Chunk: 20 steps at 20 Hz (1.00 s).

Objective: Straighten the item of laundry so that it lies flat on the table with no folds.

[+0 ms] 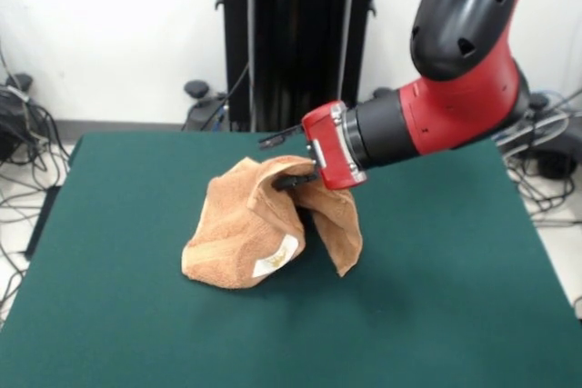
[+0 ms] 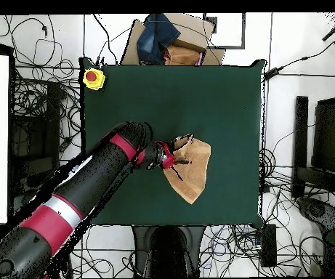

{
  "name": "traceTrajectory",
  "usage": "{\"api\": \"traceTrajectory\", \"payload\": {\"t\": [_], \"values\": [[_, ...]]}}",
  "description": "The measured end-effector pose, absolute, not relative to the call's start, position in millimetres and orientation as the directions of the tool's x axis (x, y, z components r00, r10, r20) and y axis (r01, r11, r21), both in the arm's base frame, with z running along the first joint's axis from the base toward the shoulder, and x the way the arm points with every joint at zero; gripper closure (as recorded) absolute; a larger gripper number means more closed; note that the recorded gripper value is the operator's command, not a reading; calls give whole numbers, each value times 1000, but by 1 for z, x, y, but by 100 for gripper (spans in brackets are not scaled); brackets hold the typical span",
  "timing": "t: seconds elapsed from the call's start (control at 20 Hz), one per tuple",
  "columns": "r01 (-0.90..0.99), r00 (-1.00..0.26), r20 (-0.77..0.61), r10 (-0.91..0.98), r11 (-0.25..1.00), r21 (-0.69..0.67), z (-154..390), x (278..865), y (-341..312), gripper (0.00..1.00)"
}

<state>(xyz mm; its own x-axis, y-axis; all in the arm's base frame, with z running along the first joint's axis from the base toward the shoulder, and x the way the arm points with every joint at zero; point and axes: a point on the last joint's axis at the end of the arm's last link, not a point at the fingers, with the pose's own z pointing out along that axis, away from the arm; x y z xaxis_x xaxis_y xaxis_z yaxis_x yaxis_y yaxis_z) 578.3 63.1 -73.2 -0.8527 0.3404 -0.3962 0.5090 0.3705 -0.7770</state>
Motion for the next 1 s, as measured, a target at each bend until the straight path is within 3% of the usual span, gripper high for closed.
{"api": "traceTrajectory", "payload": {"t": [0.5, 1.0], "values": [[507, -855, -404, 325, 359, -784, -74, 576, 65, 0], [617, -778, -468, 420, 368, -696, -71, 593, 86, 0]]}}
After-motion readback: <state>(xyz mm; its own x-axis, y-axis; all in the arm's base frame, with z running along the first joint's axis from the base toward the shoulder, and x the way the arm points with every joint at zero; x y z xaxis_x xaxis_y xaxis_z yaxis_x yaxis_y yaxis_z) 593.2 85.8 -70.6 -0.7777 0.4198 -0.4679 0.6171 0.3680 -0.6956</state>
